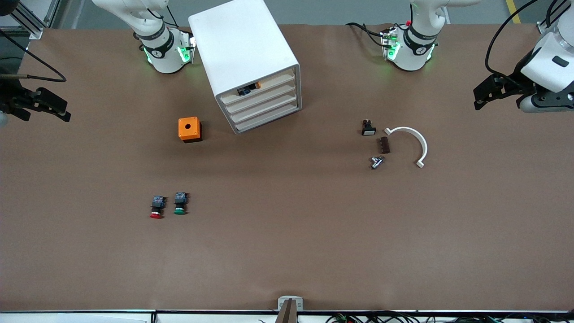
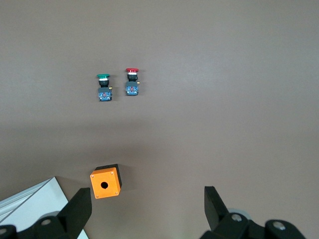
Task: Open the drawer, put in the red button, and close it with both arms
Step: 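Move the right gripper toward the red button while the left gripper advances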
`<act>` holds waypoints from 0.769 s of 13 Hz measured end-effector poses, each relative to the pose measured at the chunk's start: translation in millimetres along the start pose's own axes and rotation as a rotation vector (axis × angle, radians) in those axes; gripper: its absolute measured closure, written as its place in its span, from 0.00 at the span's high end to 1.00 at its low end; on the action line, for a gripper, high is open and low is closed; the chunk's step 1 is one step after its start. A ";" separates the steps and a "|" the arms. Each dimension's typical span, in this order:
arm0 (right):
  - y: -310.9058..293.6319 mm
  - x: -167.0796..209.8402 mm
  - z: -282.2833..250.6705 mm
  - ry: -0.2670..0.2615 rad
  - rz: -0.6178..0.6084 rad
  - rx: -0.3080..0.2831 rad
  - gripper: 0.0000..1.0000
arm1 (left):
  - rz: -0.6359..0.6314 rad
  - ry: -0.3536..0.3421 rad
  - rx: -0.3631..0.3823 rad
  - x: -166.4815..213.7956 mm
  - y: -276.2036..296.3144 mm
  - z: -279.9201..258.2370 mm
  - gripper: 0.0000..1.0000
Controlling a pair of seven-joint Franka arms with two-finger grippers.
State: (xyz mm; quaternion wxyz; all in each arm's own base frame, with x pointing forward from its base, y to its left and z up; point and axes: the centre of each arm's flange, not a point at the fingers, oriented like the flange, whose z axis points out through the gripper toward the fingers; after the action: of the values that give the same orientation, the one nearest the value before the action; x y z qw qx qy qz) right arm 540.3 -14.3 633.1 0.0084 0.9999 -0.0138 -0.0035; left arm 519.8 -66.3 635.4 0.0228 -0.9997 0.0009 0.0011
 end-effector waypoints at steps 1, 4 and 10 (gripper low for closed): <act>0.0 0.0 0.0 0.000 0.000 0.000 1.00 | 0.000 0.000 0.000 0.0 0.0 0.1 1.00; 0.2 -0.1 0.3 -0.001 0.000 0.000 1.00 | 0.000 -0.005 0.000 2.6 0.1 2.7 1.00; -1.1 23.3 23.3 0.021 -0.002 0.001 1.00 | 0.003 -0.092 -0.002 44.4 5.0 58.3 1.00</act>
State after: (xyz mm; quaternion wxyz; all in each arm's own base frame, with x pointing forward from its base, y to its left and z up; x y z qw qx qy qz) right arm 563.4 -14.2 609.6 0.0080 0.9999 -0.0126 0.0068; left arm 564.0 -68.7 576.8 0.0220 -0.9986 0.0013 0.0474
